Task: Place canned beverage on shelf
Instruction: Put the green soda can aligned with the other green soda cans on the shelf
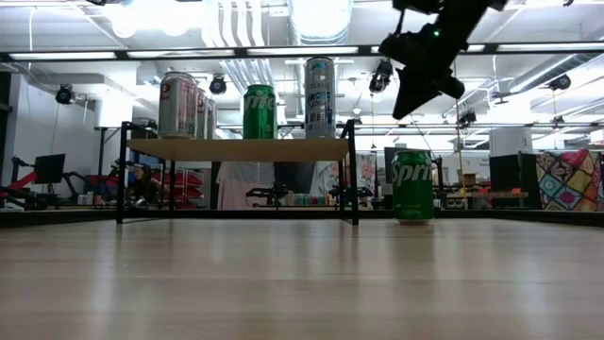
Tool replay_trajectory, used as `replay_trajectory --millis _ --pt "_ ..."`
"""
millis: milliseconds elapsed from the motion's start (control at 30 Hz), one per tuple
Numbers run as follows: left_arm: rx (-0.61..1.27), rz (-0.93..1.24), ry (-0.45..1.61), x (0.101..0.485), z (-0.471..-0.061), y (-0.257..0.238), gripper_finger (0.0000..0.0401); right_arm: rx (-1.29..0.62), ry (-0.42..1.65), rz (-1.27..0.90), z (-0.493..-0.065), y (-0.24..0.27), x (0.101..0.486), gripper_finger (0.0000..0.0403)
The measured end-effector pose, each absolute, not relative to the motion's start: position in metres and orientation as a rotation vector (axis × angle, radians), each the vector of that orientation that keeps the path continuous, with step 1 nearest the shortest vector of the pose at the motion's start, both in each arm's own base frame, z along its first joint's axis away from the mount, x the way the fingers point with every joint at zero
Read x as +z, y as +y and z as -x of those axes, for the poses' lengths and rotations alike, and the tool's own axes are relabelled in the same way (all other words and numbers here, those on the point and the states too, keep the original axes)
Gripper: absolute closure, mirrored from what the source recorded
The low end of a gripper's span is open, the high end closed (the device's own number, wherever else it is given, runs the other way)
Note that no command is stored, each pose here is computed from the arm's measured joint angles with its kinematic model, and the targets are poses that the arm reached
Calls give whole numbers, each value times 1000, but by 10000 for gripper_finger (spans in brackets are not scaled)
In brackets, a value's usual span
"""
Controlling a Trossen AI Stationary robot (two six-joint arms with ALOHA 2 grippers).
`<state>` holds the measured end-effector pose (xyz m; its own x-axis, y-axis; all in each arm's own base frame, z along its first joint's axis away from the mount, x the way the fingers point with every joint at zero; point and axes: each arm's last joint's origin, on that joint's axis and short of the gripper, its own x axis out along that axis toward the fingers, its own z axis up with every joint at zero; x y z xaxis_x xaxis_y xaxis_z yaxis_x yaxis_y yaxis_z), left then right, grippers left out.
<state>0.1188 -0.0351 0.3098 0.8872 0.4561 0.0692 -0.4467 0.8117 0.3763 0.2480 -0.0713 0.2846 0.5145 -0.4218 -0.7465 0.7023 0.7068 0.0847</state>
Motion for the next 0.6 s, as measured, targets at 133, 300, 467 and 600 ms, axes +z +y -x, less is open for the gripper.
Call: replay_trajectory --millis 133,300,467,600 --pt "482 -395 24 310 -119 -35 401 -683 653 -324 -244 -64 268 394" --pt "482 -396 25 310 -119 -35 401 -699 624 -226 -243 -58 245 394" --pt "482 -397 25 310 -119 -35 401 -723 639 -207 -242 -59 241 394" --pt "482 -397 26 310 -119 -35 401 -695 641 -143 -245 -59 248 391"
